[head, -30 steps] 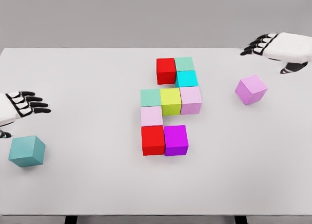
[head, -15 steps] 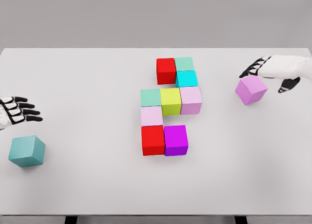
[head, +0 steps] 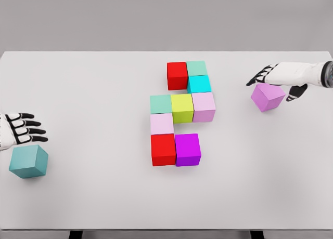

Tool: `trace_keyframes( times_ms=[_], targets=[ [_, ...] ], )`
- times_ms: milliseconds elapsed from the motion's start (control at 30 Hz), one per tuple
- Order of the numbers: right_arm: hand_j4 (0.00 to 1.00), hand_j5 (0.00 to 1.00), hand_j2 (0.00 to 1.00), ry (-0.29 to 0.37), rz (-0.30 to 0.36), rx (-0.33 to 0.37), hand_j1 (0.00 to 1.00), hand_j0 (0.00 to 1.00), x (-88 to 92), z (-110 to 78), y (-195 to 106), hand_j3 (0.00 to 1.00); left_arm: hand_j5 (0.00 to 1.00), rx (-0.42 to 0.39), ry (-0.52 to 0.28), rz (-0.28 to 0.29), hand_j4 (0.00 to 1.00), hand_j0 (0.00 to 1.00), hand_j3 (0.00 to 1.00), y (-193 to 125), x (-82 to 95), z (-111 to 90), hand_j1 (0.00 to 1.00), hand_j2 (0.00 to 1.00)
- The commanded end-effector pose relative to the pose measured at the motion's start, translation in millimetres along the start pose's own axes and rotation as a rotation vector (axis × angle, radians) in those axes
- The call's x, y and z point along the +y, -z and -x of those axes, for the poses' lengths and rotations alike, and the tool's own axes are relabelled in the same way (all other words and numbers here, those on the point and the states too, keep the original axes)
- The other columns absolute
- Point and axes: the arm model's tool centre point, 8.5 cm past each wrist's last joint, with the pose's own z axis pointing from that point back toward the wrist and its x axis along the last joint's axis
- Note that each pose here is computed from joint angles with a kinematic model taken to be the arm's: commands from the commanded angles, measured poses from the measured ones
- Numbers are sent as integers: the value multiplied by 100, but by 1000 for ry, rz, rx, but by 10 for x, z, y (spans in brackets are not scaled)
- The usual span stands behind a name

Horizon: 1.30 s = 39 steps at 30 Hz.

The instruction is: Assemble the squares on the desktop into the number 2

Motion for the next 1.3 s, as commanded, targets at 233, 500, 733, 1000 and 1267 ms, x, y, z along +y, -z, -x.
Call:
trace_keyframes(
  times_ms=[233,500,733,1000,1267],
  targets=[
    [98,98,98,-2,-29,10,98,98,38,6,189,98,100,-26,-53,16,100,100,100,39,-138,-93,100,100],
    [98,98,98,-3,-50,20,98,98,85,19,278,98,100,-40,-80,-5,100,100,100,122,-197,-159,100,100],
    [98,98,98,0,-71,30,98,98,117,44,295,98,100,-48,-86,-4,100,100,100,156,-244,-194,100,100],
    [81,81,81,-18,-91,39,81,81,141,54,290,81,100,-50,-99,3,100,100,100,177,-313,-218,100,100],
    [70,70,70,-21,-86,39,70,70,124,54,274,70,100,-47,-115,-6,100,100,100,215,-362,-227,100,100]
  ],
)
